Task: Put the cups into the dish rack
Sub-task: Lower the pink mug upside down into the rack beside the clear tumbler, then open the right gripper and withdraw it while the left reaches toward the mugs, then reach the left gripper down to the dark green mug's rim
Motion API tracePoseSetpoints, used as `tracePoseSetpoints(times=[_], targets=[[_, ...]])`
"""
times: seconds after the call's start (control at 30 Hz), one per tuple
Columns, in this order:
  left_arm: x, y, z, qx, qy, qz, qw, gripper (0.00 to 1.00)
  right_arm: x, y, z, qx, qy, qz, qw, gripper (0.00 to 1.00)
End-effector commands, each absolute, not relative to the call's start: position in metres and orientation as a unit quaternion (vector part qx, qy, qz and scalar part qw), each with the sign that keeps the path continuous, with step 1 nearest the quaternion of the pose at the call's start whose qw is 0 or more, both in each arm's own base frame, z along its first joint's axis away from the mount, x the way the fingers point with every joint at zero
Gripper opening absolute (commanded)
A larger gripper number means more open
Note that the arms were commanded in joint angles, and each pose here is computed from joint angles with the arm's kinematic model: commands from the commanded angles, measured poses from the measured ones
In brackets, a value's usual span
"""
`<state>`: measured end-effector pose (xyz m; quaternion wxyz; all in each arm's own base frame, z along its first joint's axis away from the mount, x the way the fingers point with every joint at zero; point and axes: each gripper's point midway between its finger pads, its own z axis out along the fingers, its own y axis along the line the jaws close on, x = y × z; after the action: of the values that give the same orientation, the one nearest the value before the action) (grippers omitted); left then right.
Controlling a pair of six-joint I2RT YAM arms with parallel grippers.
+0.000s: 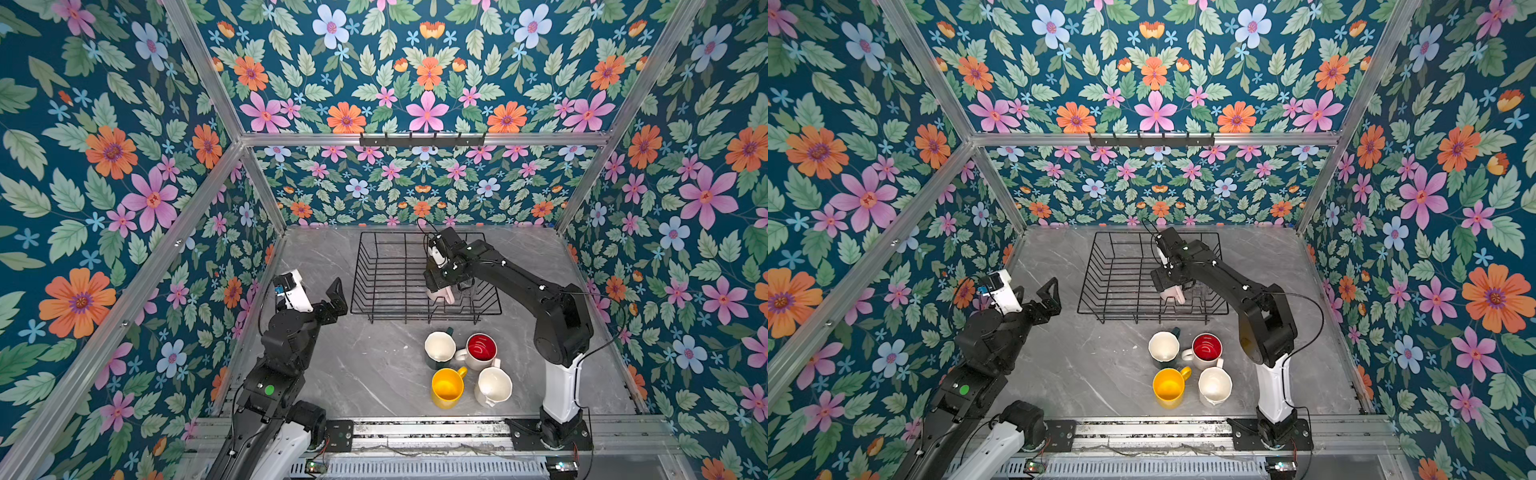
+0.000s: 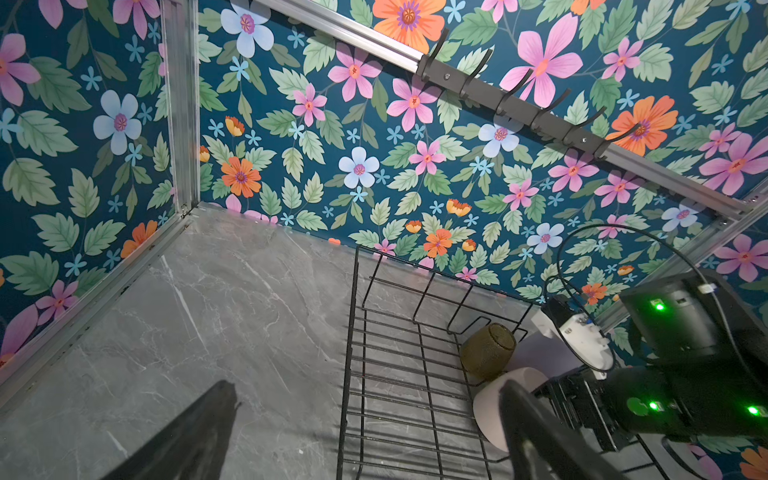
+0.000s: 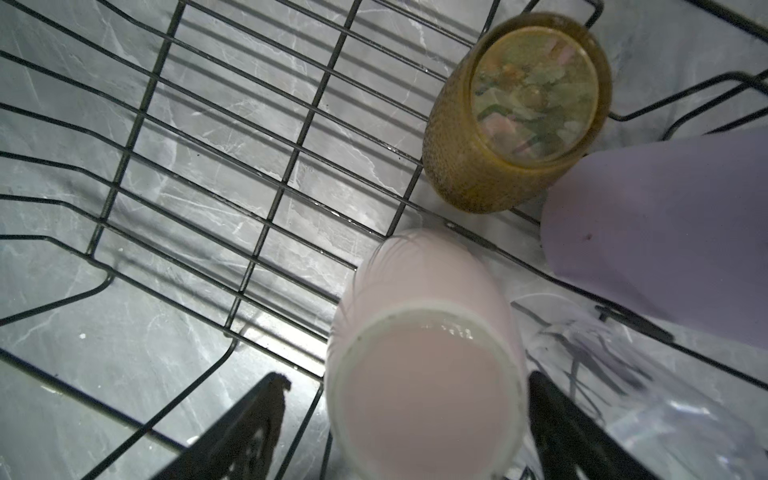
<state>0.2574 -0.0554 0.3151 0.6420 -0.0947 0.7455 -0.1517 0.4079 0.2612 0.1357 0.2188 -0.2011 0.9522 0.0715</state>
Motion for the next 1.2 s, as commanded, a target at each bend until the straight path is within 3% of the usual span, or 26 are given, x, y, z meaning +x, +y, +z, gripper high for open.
tracePoseSetpoints(times=[0.0, 0.43, 0.53, 0.7, 0.9, 1.17], targets=[[0.257, -0.055, 0.315, -0.098, 0.745, -0.154, 0.642, 1.00, 0.406, 0.262, 0.155, -0.191, 0.949, 0.085, 0.236, 0.90], [0.263, -0.091, 0.287, -0.055, 0.792, -0.210, 0.571, 0.97, 0.351, 0.233, 0.250, -0.118, 0.905, 0.187, 0.364, 0.93], [0.263, -0.104, 0.279, -0.031, 0.808, -0.227, 0.543, 0.95, 0.333, 0.216, 0.257, -0.096, 0.893, 0.197, 0.394, 0.99], [0.260, -0.131, 0.258, 0.002, 0.832, -0.274, 0.482, 0.85, 0.312, 0.181, 0.262, -0.046, 0.874, 0.202, 0.439, 0.99], [0.247, -0.156, 0.231, 0.010, 0.848, -0.334, 0.412, 0.72, 0.302, 0.155, 0.257, -0.002, 0.872, 0.212, 0.441, 0.99], [0.226, -0.191, 0.216, 0.062, 0.873, -0.291, 0.387, 0.70, 0.302, 0.154, 0.249, 0.005, 0.878, 0.215, 0.428, 0.99]])
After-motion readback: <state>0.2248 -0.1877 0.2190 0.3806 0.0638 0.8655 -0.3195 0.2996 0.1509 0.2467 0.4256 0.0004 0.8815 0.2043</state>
